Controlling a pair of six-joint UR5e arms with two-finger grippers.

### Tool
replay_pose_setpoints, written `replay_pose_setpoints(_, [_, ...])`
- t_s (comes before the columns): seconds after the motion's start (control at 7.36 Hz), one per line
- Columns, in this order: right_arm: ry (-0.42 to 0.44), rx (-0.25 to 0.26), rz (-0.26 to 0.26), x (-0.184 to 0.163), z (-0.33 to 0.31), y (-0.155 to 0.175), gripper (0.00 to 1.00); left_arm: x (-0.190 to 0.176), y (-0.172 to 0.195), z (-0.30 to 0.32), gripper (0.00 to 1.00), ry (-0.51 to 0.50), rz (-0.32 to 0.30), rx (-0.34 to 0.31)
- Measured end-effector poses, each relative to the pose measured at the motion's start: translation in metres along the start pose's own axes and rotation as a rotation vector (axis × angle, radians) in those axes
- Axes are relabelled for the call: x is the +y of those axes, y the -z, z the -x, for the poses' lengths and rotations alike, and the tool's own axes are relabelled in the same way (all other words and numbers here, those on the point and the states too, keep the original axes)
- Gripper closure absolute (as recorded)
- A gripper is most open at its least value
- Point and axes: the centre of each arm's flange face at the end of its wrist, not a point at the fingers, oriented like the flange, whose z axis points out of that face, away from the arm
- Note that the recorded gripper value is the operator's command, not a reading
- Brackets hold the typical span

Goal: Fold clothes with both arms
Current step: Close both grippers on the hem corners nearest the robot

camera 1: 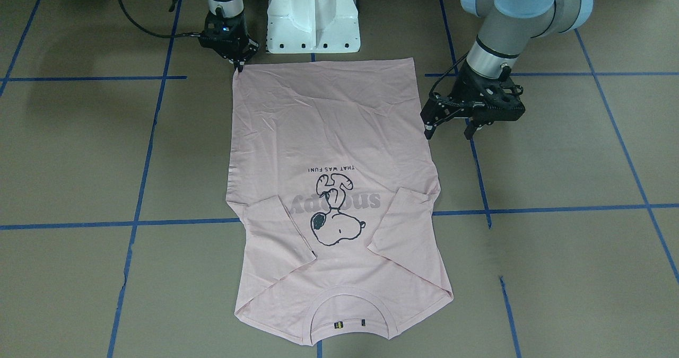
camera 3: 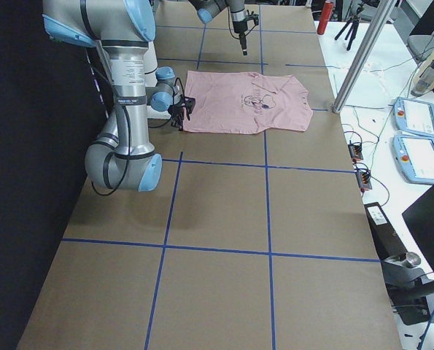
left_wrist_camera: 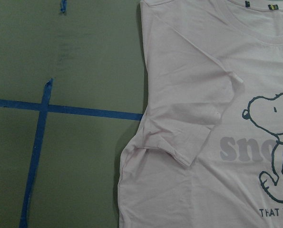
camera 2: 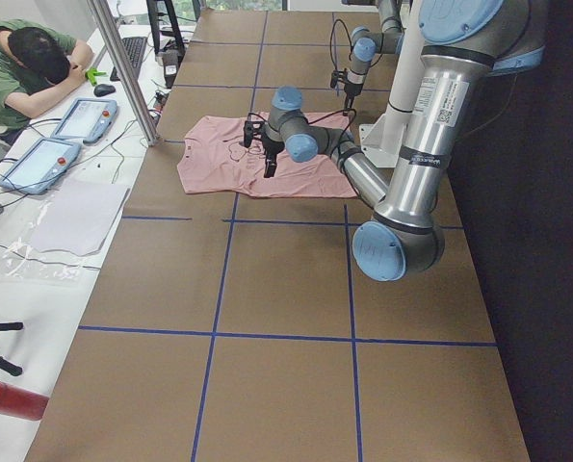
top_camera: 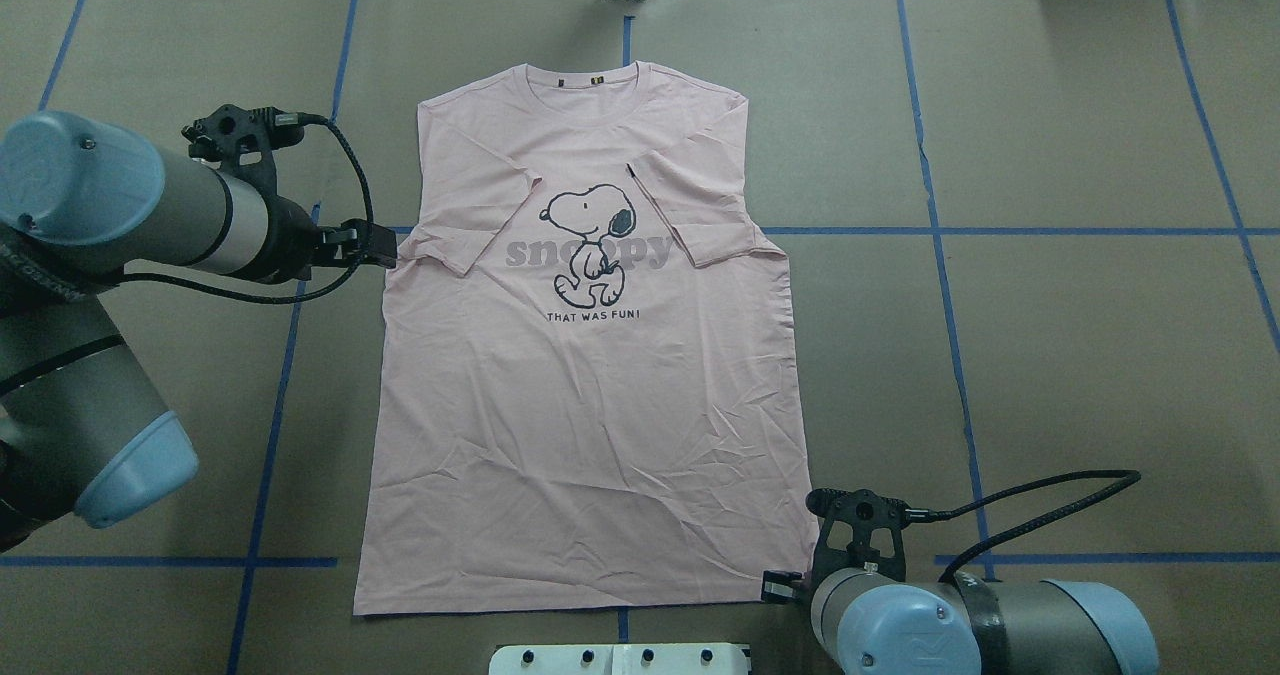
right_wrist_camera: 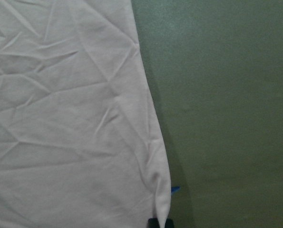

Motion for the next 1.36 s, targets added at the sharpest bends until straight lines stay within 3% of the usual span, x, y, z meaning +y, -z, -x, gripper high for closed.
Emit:
replay_pose_setpoints(0.27, [-0.019, -0.049, -0.003, -0.007, 0.016, 0.019, 1.00, 0.013, -0.008, -0.004, 0.00, 0.083, 0.019, -0.005])
replay_pose_setpoints(0.68, [-0.051, -0.092, -0.002, -0.029, 0.024, 0.041, 1.00, 0.136, -0.054, -0.004, 0.00, 0.303, 0.073, -0.095])
replay_pose_setpoints(0.95, [-0.061, -0.098, -0.003, -0.036, 0.025, 0.044, 1.00, 0.215, -0.062, 0.007, 0.00, 0.373, 0.109, -0.147])
replay_pose_setpoints(1.36, [-0.064, -0.103, -0.002, -0.038, 0.027, 0.046, 1.00, 0.278, -0.059, 0.004, 0.00, 0.427, 0.161, -0.181])
